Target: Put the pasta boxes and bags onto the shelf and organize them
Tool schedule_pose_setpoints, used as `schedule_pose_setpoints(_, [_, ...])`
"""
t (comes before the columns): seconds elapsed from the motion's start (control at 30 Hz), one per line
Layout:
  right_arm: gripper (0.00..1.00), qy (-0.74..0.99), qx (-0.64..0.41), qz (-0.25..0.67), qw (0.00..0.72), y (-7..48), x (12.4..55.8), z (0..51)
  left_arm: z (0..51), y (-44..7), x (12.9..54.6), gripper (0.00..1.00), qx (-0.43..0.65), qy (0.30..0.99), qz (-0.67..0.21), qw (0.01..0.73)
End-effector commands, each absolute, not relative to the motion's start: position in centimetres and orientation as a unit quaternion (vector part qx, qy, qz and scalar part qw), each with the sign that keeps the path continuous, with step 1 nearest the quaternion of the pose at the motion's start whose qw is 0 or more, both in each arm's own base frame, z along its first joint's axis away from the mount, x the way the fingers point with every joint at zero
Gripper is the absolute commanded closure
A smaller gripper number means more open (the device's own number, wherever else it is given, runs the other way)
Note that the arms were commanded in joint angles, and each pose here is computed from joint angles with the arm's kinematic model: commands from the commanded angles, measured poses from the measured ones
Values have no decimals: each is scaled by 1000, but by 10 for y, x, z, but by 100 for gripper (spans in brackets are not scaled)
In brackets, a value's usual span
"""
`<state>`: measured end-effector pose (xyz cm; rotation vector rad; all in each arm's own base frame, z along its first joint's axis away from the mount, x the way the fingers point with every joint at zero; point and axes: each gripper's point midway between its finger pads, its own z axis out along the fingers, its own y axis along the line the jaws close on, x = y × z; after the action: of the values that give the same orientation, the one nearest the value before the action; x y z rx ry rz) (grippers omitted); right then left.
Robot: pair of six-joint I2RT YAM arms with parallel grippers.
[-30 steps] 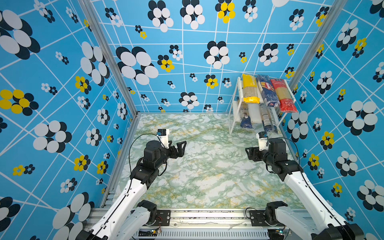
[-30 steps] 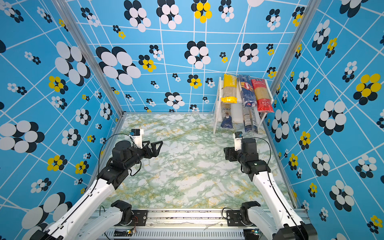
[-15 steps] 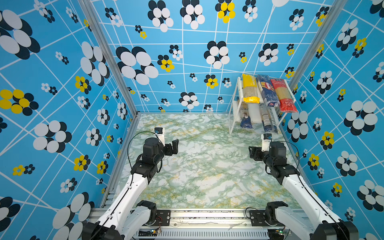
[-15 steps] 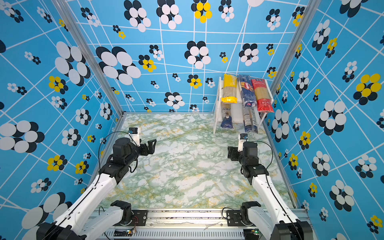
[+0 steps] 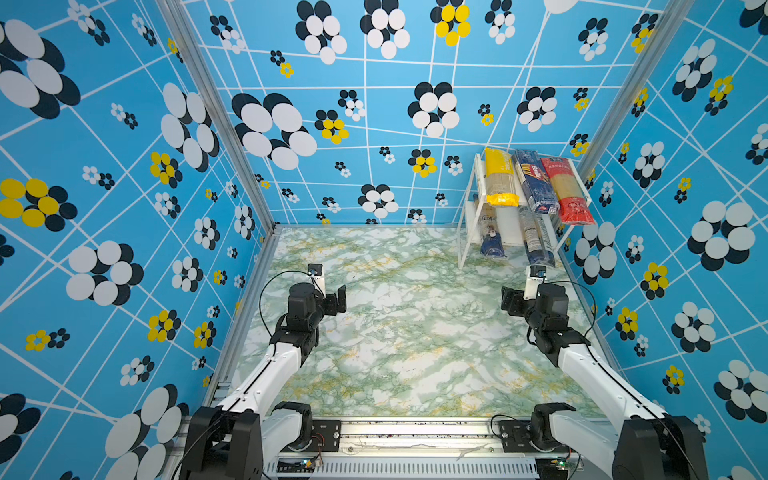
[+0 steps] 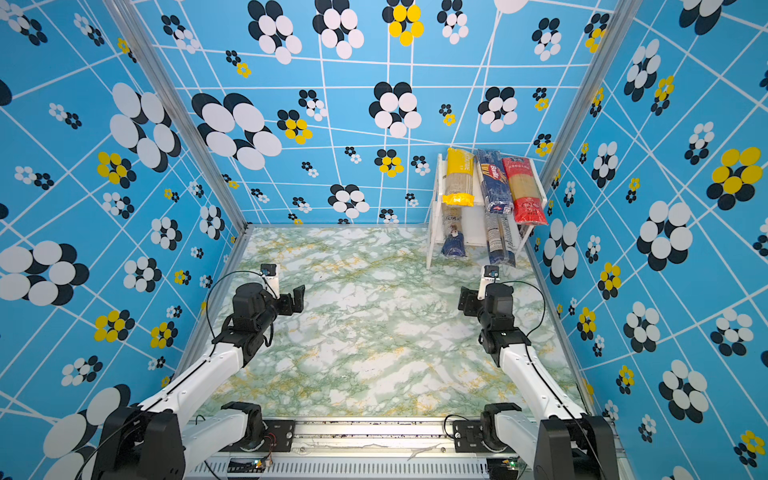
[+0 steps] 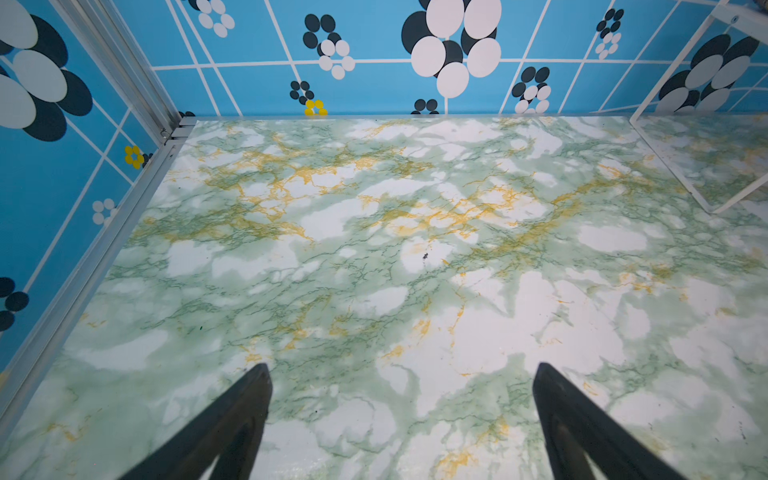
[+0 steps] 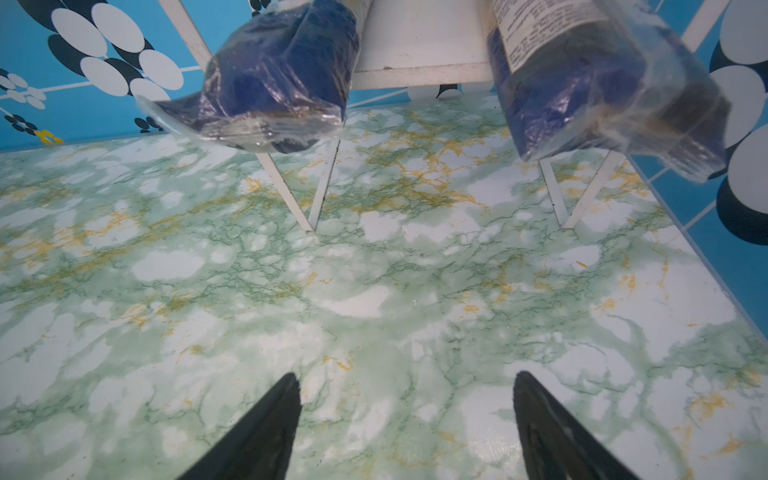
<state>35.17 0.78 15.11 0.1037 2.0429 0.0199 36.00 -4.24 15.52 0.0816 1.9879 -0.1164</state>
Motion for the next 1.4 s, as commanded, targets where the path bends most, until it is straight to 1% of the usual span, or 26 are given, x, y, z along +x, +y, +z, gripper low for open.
schedule_pose_setpoints(0.0, [17,836,62,-14,545,-4,358,155,160,-37,369,1,47,816,-30,575])
schedule_pose_setpoints(0.17, [17,830,103,-42,546,-21,357,147,147,-28,376,1,36,819,-28,572])
schedule_pose_setpoints(0.27, [17,818,118,-44,561,-28,358,145,140,-23,378,1,27,818,-30,573])
schedule_pose_setpoints(0.57, [17,802,99,-49,587,-26,361,144,119,-19,385,1,20,822,-51,567])
schedule_pose_setpoints(0.9, [18,811,75,-71,576,-27,375,120,118,-16,390,1,18,823,-43,566])
schedule_pose_setpoints(1.07, [18,807,73,-71,582,-26,380,121,109,-14,395,1,24,814,-34,579])
schedule_pose_setpoints(1.37, [18,799,63,-67,595,-23,381,114,96,-16,398,1,29,815,-38,577])
